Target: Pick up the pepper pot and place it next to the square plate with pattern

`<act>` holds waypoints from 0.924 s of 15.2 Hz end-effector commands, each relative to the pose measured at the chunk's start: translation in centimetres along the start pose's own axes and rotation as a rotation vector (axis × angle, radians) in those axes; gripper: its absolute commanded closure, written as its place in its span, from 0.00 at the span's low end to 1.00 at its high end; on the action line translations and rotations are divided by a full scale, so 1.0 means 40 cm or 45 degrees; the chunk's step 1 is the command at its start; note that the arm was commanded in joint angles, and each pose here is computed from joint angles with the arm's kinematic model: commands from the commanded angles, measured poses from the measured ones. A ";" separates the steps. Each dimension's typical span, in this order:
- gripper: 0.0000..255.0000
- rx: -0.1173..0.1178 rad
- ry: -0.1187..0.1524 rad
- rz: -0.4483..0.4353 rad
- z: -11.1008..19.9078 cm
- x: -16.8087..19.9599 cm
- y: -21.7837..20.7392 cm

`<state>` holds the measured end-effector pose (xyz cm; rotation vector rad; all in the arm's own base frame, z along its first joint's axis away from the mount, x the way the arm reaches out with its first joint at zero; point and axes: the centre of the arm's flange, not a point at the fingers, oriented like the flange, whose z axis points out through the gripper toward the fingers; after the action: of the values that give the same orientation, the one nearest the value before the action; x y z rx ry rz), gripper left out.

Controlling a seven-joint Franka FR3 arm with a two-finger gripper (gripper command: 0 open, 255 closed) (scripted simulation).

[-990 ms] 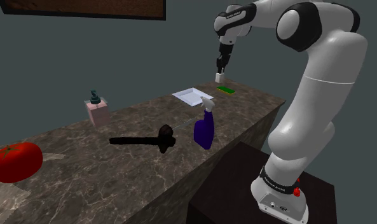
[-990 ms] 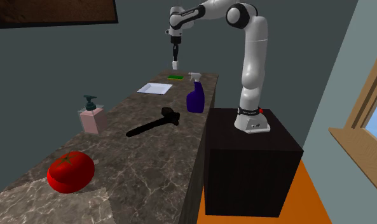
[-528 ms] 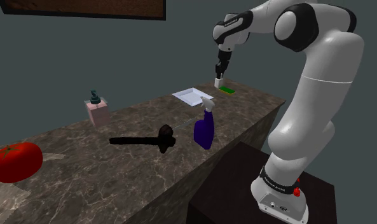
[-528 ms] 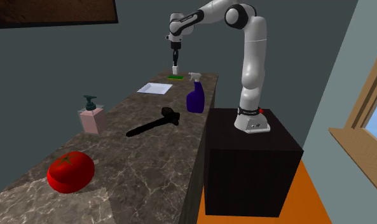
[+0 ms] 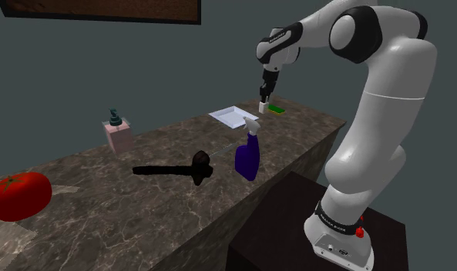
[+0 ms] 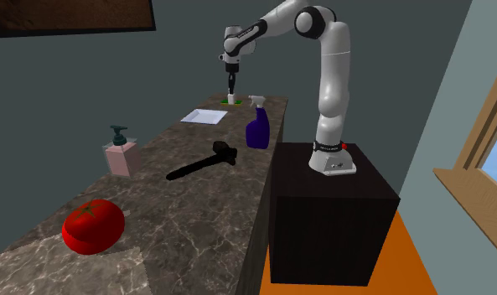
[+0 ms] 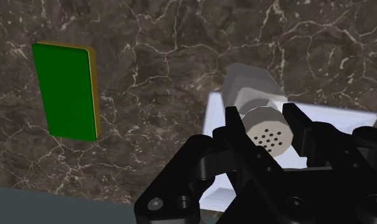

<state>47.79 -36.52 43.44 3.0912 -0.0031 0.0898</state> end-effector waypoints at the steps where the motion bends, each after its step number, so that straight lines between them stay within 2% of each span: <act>1: 1.00 0.000 0.001 0.000 0.028 -0.003 0.001; 11: 1.00 0.000 0.001 0.000 0.165 -0.011 -0.006; 14: 1.00 0.000 0.001 0.000 0.165 -0.011 -0.006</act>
<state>47.77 -36.60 36.91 3.0911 -0.0030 0.0899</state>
